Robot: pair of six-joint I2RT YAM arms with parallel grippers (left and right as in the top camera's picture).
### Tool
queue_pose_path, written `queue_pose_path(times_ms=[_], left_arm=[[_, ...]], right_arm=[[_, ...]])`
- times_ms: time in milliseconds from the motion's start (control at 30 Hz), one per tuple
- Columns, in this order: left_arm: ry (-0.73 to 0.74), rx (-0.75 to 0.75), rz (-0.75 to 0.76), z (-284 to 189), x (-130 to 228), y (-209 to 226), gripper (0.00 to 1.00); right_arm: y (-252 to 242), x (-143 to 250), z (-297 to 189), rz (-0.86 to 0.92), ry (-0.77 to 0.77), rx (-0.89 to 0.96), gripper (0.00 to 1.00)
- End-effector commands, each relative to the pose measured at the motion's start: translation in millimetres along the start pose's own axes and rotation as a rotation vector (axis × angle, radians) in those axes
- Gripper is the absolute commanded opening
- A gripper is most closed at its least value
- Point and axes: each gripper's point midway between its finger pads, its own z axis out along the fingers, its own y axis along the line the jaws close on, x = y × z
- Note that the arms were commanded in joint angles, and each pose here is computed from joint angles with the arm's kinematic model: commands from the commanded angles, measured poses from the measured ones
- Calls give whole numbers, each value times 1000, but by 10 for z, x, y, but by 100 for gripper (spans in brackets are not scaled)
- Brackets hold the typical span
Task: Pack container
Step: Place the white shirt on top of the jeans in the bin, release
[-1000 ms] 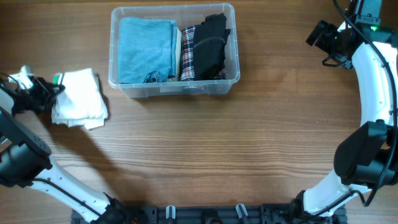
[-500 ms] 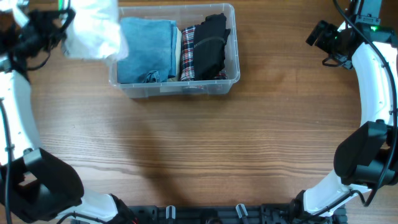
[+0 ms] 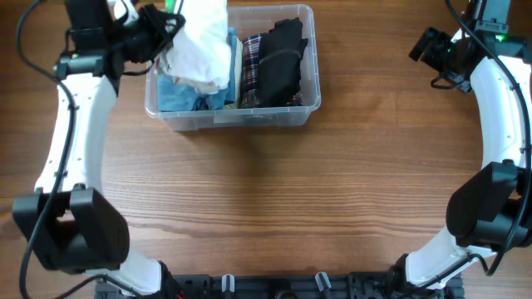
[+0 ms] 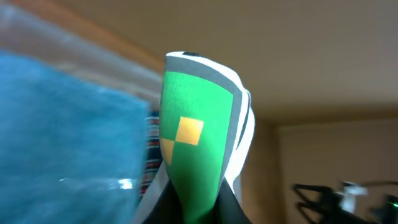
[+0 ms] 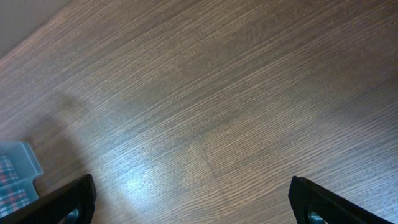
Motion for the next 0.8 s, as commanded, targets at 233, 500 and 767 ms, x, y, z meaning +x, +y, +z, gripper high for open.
queue_pose_path(times_ms=[233, 500, 767], left_arm=[[71, -314, 68, 443, 183, 1042, 18], [-7, -300, 213, 93, -141, 811, 53], [-100, -359, 395, -99, -235, 304, 34]], right_arm=[[-44, 13, 52, -12, 5, 24, 100], [-44, 13, 52, -12, 5, 24, 100], [-46, 13, 54, -11, 6, 24, 100]])
